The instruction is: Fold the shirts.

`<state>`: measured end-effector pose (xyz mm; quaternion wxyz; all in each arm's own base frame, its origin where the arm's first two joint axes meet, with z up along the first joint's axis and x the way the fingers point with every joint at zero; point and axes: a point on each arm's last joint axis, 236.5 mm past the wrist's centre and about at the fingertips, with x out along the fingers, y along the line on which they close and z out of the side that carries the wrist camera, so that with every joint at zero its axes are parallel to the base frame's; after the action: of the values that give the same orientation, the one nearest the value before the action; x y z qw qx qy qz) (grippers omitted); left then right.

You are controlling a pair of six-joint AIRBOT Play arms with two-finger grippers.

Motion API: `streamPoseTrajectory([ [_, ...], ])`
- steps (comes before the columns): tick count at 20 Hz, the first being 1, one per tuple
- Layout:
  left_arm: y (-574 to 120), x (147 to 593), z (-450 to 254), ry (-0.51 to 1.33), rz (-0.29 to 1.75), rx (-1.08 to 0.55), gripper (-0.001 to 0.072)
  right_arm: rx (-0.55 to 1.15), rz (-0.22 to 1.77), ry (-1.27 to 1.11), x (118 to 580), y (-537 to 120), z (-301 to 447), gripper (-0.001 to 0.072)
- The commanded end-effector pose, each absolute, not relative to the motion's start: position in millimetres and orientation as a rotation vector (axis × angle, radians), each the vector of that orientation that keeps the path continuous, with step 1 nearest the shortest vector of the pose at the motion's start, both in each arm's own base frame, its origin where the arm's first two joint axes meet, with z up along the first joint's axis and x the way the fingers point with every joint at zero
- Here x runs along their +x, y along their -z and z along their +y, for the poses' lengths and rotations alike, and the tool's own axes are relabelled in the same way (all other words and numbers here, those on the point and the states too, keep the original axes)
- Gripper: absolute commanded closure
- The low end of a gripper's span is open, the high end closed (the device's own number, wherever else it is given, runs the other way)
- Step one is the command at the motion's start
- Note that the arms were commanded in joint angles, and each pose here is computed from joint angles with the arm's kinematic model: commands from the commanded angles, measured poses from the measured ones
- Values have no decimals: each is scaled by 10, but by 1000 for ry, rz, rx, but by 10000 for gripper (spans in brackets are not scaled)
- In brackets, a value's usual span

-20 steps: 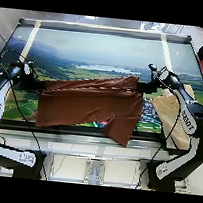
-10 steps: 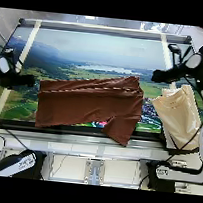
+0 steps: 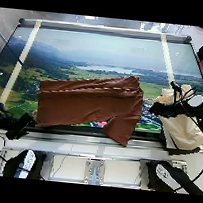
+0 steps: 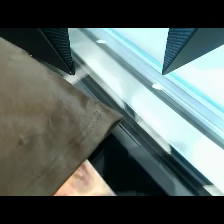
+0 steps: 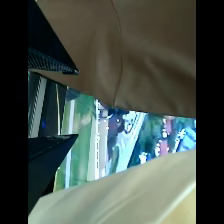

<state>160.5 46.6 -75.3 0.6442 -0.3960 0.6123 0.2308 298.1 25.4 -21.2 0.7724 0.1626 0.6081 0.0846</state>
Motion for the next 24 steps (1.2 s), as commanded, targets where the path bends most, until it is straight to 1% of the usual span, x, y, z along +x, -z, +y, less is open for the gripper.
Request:
streamPoseTrajectory([
  [1,789,1686,396,-529,1267,-1209,111,431,1253,-202,3020,240,382,286],
  [3,758,1802,414,-501,1197,-1323,126,449,1229,-218,3068,203,426,286],
  [4,788,1800,428,-510,1196,-1350,161,454,1227,-220,3072,197,435,286],
  [5,838,1781,431,-520,1210,-1360,174,455,1227,-221,3071,195,438,286],
  [7,914,1771,423,-529,1231,-1384,174,456,1225,-222,3069,185,442,286],
  [10,982,1886,520,-554,1179,-1418,182,470,1189,-235,3101,65,482,287],
  [11,999,1927,553,-550,1161,-1416,251,465,1172,-238,3112,7,484,287],
  [17,1143,1896,543,-566,1205,-1441,252,432,1059,-244,3110,-365,490,288],
  [18,1161,1894,545,-570,1208,-1445,278,433,1042,-238,3110,-446,486,288],
  [19,1180,1891,546,-574,1209,-1448,373,432,1037,-232,3092,-504,479,289],
  [20,1199,1882,543,-578,1211,-1450,389,422,1055,-228,3031,-520,470,288],
  [21,1210,1883,548,-575,1213,-1444,389,406,1098,-221,2931,-466,452,288],
  [22,1219,1884,554,-574,1212,-1440,469,400,1185,-198,2750,-319,421,288],
  [23,1224,1891,572,-577,1206,-1434,678,409,1274,-164,2560,-119,390,288],
  [24,1221,1914,593,-575,1192,-1429,693,447,1353,-131,2369,128,401,287],
])
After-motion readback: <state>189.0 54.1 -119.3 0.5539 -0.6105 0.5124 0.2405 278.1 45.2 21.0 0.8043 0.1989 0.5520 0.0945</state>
